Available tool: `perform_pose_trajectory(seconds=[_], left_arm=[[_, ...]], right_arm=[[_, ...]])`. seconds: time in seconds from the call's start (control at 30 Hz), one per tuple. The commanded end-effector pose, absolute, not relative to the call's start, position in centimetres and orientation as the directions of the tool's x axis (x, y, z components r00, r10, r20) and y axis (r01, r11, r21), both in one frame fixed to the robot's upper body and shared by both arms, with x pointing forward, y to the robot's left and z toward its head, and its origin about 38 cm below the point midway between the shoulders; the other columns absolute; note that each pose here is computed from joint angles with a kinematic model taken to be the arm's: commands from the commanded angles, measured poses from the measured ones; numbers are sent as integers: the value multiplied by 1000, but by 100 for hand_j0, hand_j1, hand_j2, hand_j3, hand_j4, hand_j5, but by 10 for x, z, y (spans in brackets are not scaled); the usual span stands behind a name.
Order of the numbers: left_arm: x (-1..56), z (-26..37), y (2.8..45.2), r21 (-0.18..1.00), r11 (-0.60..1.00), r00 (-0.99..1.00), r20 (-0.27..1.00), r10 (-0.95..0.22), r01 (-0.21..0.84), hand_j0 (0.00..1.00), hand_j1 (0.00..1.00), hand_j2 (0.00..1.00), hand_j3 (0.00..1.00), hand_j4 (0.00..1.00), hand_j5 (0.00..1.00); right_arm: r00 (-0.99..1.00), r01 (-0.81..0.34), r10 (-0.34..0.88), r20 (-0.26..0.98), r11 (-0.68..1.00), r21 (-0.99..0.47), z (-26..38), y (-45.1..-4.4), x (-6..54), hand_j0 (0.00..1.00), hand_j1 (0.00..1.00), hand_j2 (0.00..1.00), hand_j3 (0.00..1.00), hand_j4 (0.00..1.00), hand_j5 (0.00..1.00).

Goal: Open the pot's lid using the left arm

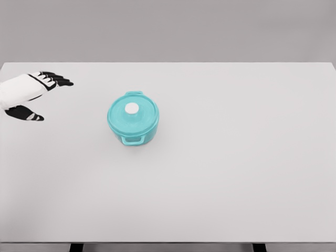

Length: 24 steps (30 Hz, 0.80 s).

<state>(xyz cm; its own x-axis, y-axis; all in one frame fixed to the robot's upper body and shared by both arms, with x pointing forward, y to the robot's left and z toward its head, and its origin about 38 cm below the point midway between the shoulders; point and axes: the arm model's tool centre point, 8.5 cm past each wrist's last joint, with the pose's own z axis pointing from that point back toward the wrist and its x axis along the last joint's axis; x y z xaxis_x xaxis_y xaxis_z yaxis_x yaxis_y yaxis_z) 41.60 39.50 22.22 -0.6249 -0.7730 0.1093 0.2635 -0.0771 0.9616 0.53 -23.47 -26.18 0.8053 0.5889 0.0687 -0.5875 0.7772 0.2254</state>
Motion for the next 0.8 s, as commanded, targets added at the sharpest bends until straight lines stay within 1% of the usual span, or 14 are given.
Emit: perform_pose_trajectory(seconds=[0.0,0.13,0.2,0.27,0.37,0.4,0.47,0.53,0.57,0.6,0.67,0.7,0.77], left_arm=[[416,220,393,960,-75,-627,116,-770,269,100,100,100,100,100,100],[415,218,393,958,-78,-628,117,-769,275,100,100,100,100,100,100],[415,213,381,956,-82,-648,126,-751,281,100,100,100,100,100,100],[423,222,371,947,-137,-673,101,-733,291,100,100,100,100,100,100],[426,224,366,938,-169,-685,92,-723,304,100,100,100,100,100,100],[425,226,356,933,-193,-704,84,-705,305,100,100,100,100,100,100],[423,238,341,935,-250,-739,19,-673,253,100,100,100,100,100,100],[438,252,343,940,-245,-732,9,-681,239,100,100,100,100,100,100],[445,254,341,933,-266,-735,-2,-678,243,100,100,100,100,100,100],[455,266,337,918,-320,-745,-41,-666,235,100,100,100,100,100,100],[455,242,312,882,-387,-791,-27,-611,269,100,100,100,100,100,100],[461,252,291,892,-388,-818,-39,-574,230,100,100,100,100,100,100],[469,258,263,900,-388,-846,-43,-531,197,100,100,100,100,100,100]], right_arm=[[806,-587,589,67,777,227,-262,-235,5,100,100,100,100,100,100],[807,-585,588,59,779,226,-262,-236,1,100,100,100,100,100,100],[807,-585,588,61,779,226,-262,-235,1,100,100,100,100,100,100],[807,-585,588,61,779,226,-262,-235,1,100,100,100,100,100,100],[807,-585,588,61,779,226,-262,-235,1,100,100,100,100,100,100],[807,-585,588,61,779,226,-262,-235,1,100,100,100,100,100,100],[806,-585,588,62,779,226,-262,-235,1,100,100,100,100,100,100],[807,-585,588,61,779,226,-262,-235,1,100,100,100,100,100,100],[807,-585,588,61,779,226,-262,-235,1,100,100,100,100,100,100],[807,-585,588,61,779,226,-262,-235,1,100,100,100,100,100,100],[807,-585,588,61,779,226,-262,-235,1,100,100,100,100,100,100],[807,-585,588,61,779,226,-262,-235,1,100,100,100,100,100,100],[807,-585,588,61,779,226,-262,-235,1,100,100,100,100,100,100]])
